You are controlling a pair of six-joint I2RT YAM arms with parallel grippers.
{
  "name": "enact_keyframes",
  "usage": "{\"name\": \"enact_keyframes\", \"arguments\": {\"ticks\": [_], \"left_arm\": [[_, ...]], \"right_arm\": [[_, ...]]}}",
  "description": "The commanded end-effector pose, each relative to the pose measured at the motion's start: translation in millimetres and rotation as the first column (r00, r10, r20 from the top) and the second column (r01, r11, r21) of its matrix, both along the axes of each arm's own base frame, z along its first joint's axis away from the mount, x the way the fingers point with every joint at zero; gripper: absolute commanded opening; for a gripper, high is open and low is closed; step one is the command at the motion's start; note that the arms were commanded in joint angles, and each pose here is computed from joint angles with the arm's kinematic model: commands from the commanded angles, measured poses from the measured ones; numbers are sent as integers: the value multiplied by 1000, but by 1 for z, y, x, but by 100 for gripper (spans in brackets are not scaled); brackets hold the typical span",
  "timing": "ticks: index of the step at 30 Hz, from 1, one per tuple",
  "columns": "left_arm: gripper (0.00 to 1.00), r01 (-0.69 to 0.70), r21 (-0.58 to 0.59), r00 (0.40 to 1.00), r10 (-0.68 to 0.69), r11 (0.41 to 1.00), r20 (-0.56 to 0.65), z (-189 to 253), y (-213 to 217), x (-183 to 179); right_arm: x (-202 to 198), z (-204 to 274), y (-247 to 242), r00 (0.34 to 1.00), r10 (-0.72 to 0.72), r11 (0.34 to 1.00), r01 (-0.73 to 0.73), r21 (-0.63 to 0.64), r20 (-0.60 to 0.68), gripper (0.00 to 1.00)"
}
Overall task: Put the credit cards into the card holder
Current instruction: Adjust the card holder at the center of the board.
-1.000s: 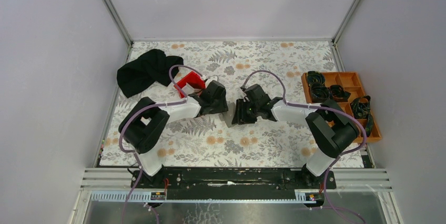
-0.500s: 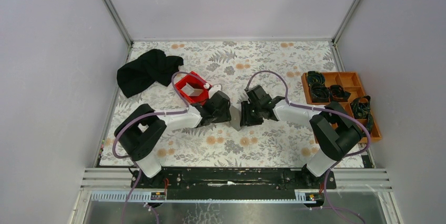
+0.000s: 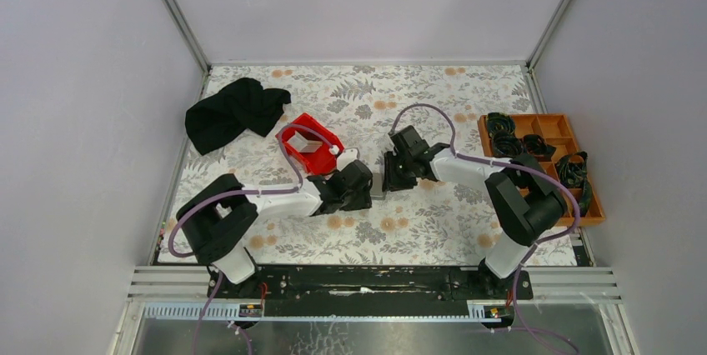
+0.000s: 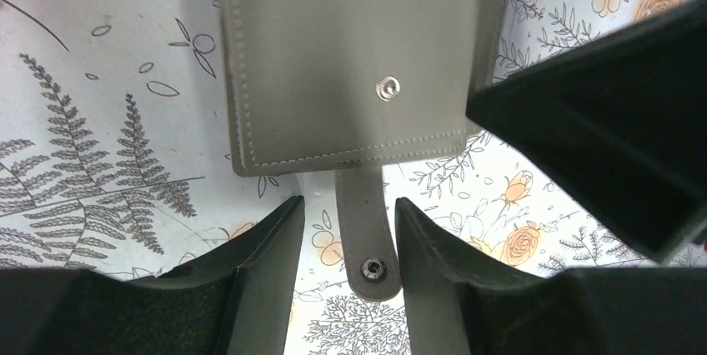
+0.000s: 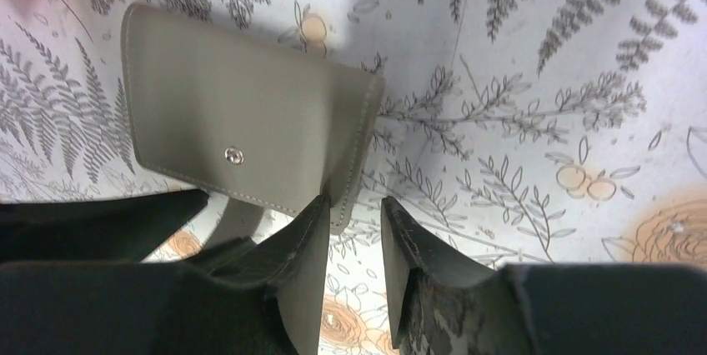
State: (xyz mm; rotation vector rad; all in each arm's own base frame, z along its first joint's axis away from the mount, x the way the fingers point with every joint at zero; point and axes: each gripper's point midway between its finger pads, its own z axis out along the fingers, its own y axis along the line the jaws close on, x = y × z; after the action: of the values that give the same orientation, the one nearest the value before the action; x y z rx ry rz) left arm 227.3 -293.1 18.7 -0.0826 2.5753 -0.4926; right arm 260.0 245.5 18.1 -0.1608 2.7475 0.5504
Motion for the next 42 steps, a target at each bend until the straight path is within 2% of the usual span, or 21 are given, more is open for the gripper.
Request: {"name": "enact_keyframes", "arguments": {"ticks": [1,8,14,21,26,32,42], "left_arm": [[51,-31,17,999,32,999,-5,-2,6,-8],[51,-20,-6,1000,20,1000,-17,-8,-9,-9],[54,11,-58,1000,-10,998,25,14,-37,5],[59,-32,-62,981,43,998,188,86,-22,26],[64,-133,14,937,121,991,328,115,13,47],[64,-191,111,940,149,975,307,76,50,65],[63,-193,124,951,154,973,268,38,64,75]], "right_arm": [[24,8,5,1000,-1,1000,1,0,29,36],[47,7,14,999,8,1000,-8,4,31,36],[71,7,20,998,39,999,-38,-15,54,35],[84,14,24,995,45,999,-44,-8,86,35],[91,20,24,993,55,998,-53,-24,106,36],[99,32,26,989,68,997,-64,-32,133,36],[99,48,24,988,43,999,-39,-26,151,39]]}}
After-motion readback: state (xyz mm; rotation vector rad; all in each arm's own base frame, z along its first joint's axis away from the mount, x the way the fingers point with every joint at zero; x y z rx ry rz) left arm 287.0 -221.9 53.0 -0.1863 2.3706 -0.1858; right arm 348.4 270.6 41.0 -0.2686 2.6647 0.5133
